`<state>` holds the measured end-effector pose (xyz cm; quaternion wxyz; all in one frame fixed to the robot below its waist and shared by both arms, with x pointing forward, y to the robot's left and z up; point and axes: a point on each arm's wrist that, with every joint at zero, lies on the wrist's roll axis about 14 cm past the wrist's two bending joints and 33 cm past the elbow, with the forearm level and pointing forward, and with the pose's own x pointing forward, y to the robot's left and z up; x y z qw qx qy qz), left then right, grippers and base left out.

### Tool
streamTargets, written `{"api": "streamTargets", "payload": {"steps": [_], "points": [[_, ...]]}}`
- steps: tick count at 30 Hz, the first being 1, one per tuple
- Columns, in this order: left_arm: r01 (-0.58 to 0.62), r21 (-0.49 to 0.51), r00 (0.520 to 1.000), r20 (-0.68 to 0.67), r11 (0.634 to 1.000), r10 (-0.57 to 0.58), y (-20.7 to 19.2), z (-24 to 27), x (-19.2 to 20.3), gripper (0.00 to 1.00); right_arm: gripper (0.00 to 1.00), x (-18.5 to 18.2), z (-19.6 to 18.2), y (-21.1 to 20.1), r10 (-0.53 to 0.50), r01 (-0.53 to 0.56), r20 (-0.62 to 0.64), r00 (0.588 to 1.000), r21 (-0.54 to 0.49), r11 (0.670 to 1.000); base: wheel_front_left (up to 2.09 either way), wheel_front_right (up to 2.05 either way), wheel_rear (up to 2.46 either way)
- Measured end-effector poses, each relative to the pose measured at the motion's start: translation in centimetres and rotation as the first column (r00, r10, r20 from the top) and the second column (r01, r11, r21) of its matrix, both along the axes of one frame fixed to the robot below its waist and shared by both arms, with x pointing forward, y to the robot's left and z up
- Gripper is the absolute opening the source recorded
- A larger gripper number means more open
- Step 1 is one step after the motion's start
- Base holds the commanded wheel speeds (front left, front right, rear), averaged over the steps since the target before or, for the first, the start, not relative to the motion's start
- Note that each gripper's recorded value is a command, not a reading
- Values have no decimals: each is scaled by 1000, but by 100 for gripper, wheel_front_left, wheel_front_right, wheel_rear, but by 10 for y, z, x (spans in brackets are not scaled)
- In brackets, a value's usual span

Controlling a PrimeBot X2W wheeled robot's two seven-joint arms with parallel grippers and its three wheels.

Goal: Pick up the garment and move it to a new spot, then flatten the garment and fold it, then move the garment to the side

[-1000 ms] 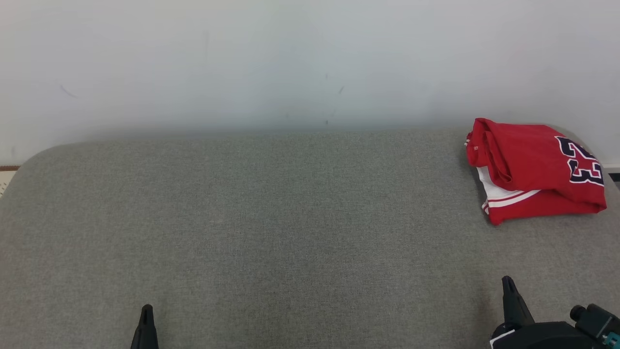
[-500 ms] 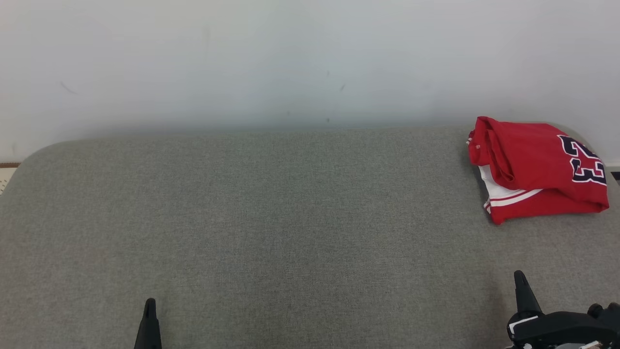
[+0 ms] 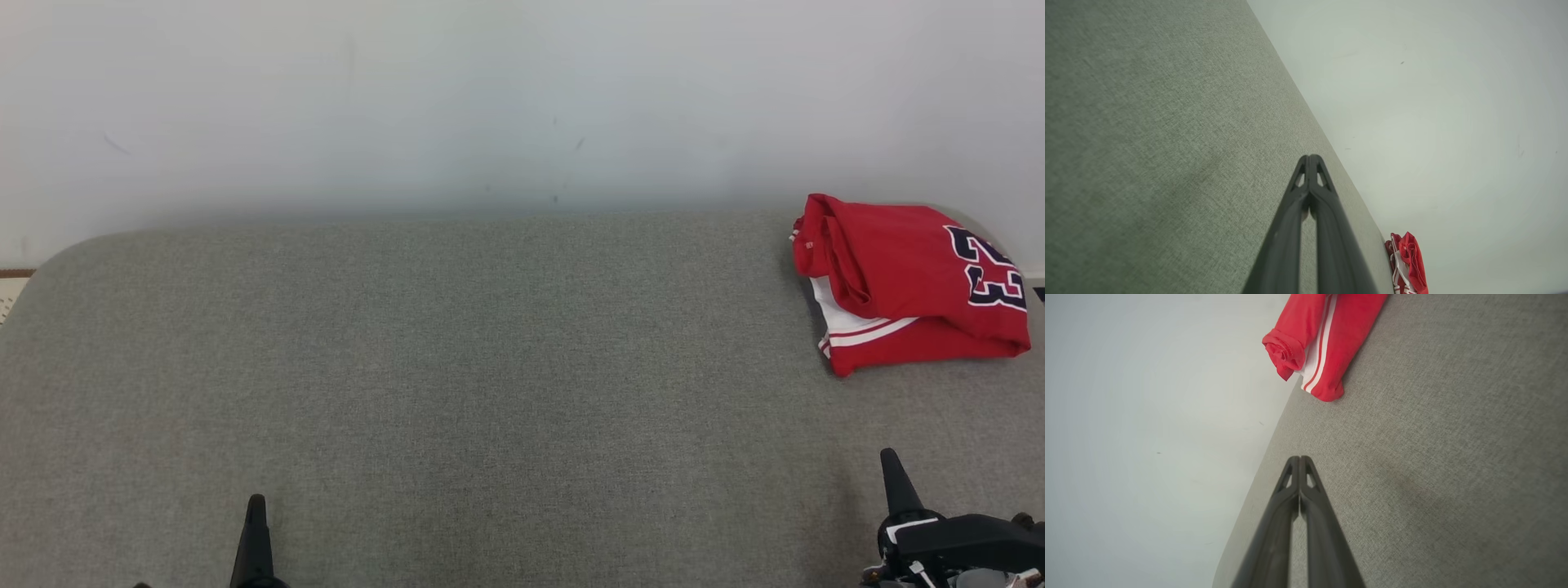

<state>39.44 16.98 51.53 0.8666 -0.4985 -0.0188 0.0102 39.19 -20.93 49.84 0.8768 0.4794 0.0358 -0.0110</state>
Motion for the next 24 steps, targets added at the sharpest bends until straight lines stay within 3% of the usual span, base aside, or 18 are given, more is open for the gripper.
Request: {"api": "streamTargets", "payload": {"steps": [24], "points": [[20, -226, 1000, -17, 974, -24, -6, -5, 9, 0, 0, 9, 1, -15, -28, 29, -8, 1000, 241, 970, 0, 0, 0]]}}
